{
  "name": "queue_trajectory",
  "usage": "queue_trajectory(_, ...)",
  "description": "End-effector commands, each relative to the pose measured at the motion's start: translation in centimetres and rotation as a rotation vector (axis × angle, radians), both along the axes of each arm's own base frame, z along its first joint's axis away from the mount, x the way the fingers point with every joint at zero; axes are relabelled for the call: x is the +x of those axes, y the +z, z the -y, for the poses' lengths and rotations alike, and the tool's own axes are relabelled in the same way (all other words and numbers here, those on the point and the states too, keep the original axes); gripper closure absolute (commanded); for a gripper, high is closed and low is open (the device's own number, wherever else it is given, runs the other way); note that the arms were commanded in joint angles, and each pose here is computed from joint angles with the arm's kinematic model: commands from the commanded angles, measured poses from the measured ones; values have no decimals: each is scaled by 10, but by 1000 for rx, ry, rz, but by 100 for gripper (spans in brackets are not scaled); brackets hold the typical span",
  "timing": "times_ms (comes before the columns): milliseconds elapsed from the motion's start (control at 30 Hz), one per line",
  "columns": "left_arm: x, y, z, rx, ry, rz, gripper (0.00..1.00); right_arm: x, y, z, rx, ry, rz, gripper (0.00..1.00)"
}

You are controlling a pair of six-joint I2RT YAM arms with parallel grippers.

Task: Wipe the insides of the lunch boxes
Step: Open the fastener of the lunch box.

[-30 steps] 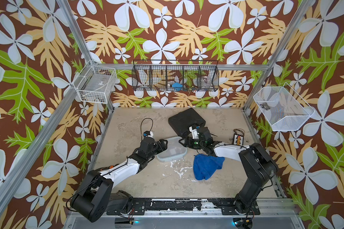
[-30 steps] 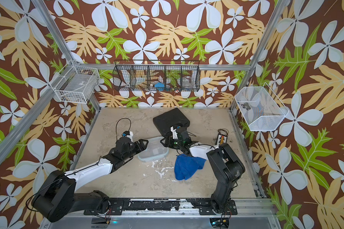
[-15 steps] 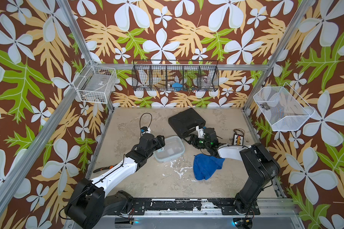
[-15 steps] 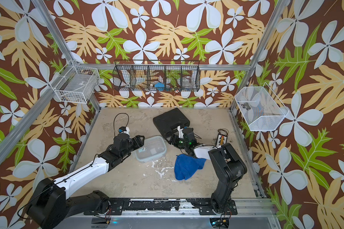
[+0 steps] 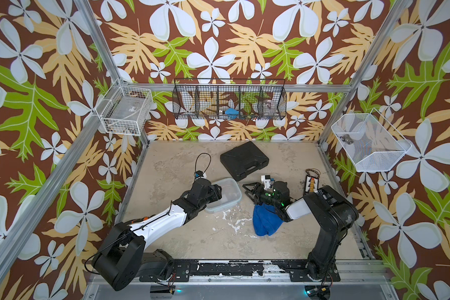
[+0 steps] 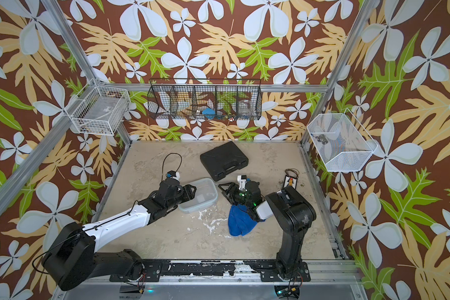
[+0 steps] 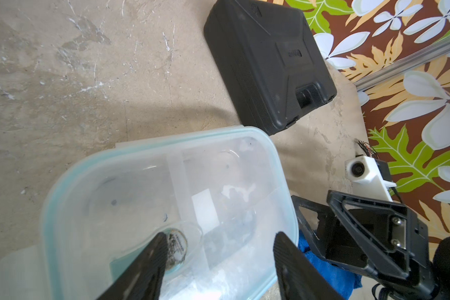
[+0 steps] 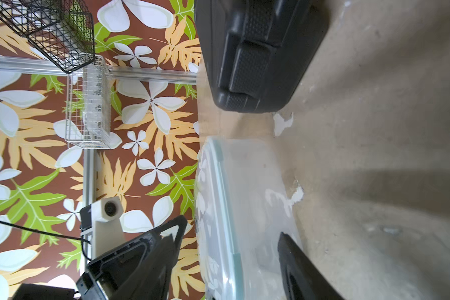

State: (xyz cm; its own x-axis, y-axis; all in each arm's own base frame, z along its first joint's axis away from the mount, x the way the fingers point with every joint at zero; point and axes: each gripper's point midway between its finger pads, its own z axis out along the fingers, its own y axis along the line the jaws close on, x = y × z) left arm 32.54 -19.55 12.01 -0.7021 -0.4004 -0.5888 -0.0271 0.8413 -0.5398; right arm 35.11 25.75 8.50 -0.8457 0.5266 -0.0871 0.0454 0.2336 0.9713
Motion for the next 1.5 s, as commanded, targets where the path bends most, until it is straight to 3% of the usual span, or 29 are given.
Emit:
queue_trajectory(0, 1, -1, 2, 20, -11, 10, 33, 2, 24, -5, 106, -7, 39, 35)
queue_trajectory(300, -2, -12, 2, 37, -13, -12, 33, 4, 12, -13, 158, -34, -29, 35)
queue_trajectory(1133, -4, -10, 7, 10, -17, -2, 33, 10, -24, -26, 15, -50, -66, 35)
queue_trajectory(1467, -6, -15, 11, 7, -42, -15, 33, 19, -4, -38, 161, -54, -23, 34)
